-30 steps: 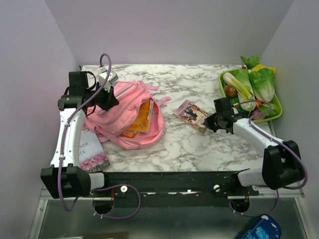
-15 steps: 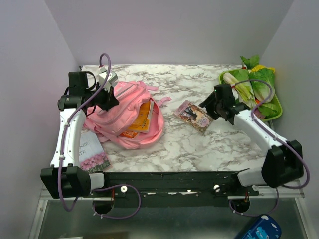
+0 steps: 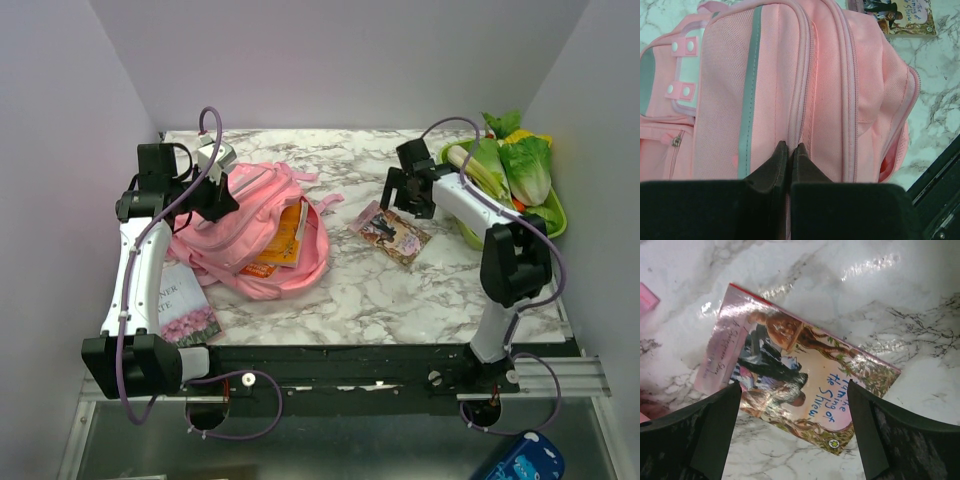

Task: Pack the student bag
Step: Adjust the book at the center of the board.

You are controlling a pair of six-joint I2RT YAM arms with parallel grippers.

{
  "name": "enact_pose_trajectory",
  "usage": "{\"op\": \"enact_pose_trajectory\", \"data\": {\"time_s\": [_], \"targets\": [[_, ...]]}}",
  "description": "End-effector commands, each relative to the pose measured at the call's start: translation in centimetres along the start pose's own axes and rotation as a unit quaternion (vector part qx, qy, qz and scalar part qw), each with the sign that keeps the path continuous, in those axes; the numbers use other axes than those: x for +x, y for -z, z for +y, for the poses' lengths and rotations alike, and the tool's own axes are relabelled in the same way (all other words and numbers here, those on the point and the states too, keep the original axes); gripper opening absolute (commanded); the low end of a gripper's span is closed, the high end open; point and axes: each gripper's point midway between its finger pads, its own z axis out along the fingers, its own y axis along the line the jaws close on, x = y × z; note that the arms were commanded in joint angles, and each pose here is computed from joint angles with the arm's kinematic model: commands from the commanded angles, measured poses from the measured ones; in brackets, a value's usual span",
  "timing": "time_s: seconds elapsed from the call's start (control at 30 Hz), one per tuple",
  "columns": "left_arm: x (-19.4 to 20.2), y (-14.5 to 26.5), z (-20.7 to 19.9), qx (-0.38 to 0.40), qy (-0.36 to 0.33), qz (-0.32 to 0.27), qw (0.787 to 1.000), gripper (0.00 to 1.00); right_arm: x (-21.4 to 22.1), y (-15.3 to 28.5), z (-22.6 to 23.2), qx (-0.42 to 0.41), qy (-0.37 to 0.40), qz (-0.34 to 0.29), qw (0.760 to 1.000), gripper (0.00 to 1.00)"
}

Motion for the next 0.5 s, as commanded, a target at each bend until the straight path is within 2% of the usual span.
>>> {"op": "enact_pose_trajectory", "data": {"time_s": [0.0,0.23,0.33,0.37,0.47], "targets": [[-3.0,0.9,0.4,-0.009,-0.034,-0.050,0.998,0.07,-1.2,-1.8,-0.7,0.084,-0.017,0.024,0.996,0.95],[-2.7,1.1,0.4,-0.016,-0.038,-0.050,0.998,0.07,-2.2,-4.3,0.8,0.114,-0.089,0.033,0.989,0.90],[-2.6,1.2,0.5,-0.021,-0.045,-0.047,0.998,0.06,-1.7,-5.5,0.7,0.133,-0.108,0.039,0.984,0.82],[-2.5,1.2,0.6,-0.022,-0.044,-0.046,0.998,0.06,-1.9,-5.9,1.0,0.125,-0.116,0.035,0.985,0.75],[-2.4,1.2,0.7,-0.023,-0.044,-0.047,0.998,0.06,-2.4,-6.3,0.8,0.135,-0.136,0.018,0.981,0.67]]}}
